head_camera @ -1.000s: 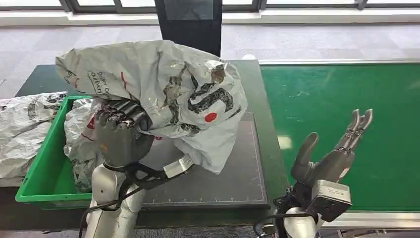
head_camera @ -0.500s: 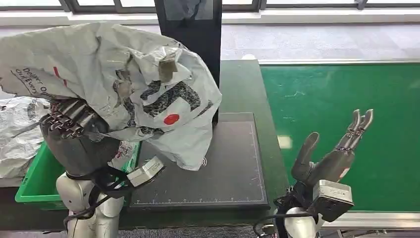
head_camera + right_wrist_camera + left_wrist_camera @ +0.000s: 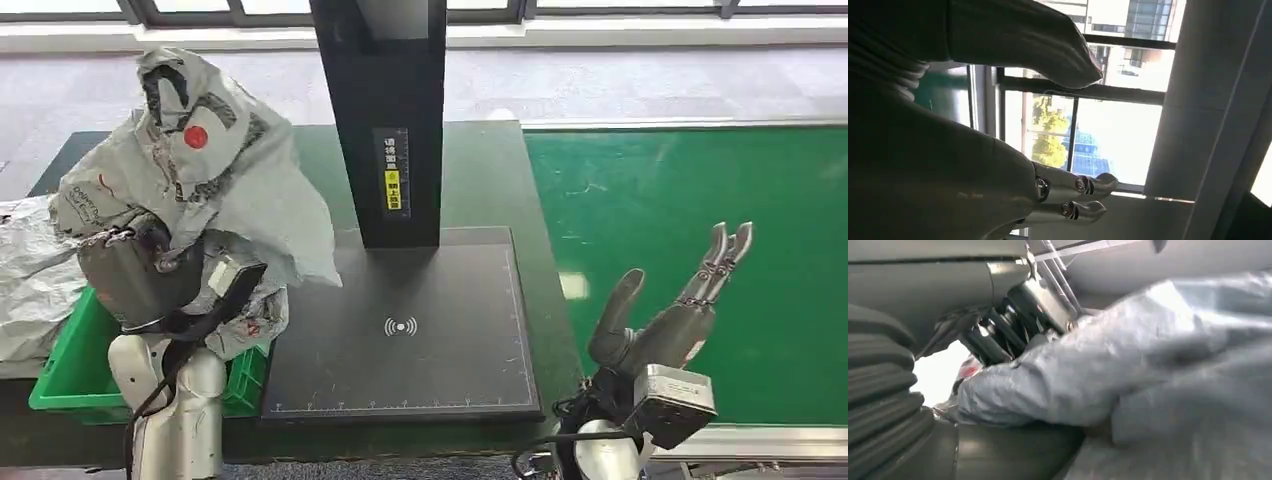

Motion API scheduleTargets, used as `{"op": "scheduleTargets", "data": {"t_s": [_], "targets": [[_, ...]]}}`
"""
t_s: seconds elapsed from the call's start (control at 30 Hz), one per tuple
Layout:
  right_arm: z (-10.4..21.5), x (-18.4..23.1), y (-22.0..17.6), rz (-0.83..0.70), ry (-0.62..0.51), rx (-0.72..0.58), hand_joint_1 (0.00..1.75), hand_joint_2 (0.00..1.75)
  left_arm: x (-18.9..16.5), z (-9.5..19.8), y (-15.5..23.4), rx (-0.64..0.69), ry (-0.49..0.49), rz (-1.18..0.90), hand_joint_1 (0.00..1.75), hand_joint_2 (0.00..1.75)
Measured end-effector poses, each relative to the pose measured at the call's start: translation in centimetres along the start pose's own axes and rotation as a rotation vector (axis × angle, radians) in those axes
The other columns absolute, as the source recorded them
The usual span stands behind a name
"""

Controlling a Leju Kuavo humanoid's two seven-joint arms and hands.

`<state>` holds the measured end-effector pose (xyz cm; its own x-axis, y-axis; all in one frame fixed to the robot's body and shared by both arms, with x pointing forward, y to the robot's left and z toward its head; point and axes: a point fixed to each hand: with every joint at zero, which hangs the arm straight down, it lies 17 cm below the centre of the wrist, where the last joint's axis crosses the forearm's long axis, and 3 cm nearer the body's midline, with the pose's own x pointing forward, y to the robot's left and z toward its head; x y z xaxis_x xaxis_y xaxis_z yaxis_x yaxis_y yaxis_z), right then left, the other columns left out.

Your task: Moved the parcel from conveyor to table for the left to box.

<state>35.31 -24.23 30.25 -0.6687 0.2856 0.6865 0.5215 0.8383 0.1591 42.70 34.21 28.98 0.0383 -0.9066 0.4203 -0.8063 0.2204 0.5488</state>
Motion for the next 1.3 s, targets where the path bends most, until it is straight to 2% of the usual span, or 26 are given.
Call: {"op": "scheduleTargets", "data": {"t_s": [0.27, 0.67, 0.7, 0.73, 0.77, 1.0, 1.2, 1.3], "targets": [[-0.3, 0.2, 0.5, -0.011, -0.013, 0.013, 0.00, 0.00, -6.7, 0.9, -3.2, -0.082, 0.135, -0.120, 1.75, 1.75], [0.3, -0.3, 1.5, -0.043, 0.009, 0.065, 0.00, 0.00, -12.7, 3.0, -3.5, -0.108, 0.324, -0.180, 1.75, 1.75], [0.4, -0.5, 1.7, -0.050, 0.013, 0.074, 0.00, 0.00, -13.4, 3.3, -3.3, -0.108, 0.341, -0.188, 0.00, 1.75], [0.5, -0.5, 1.8, -0.054, 0.016, 0.081, 0.00, 0.00, -13.9, 3.6, -3.1, -0.105, 0.354, -0.190, 0.00, 1.75], [0.6, -0.6, 2.0, -0.060, 0.020, 0.088, 0.00, 0.00, -14.4, 3.8, -2.8, -0.098, 0.363, -0.184, 0.00, 0.00], [1.3, -1.3, 2.7, -0.071, 0.042, 0.124, 0.00, 0.00, -16.2, 4.4, -0.8, -0.026, 0.393, -0.126, 0.00, 0.00], [1.8, -2.0, 3.0, -0.068, 0.061, 0.133, 0.00, 0.00, -16.5, 4.2, 1.1, 0.031, 0.381, -0.105, 0.00, 0.00], [2.0, -2.3, 2.9, -0.072, 0.074, 0.129, 0.00, 0.00, -16.1, 3.9, 2.3, 0.082, 0.345, -0.066, 0.00, 0.00]]}}
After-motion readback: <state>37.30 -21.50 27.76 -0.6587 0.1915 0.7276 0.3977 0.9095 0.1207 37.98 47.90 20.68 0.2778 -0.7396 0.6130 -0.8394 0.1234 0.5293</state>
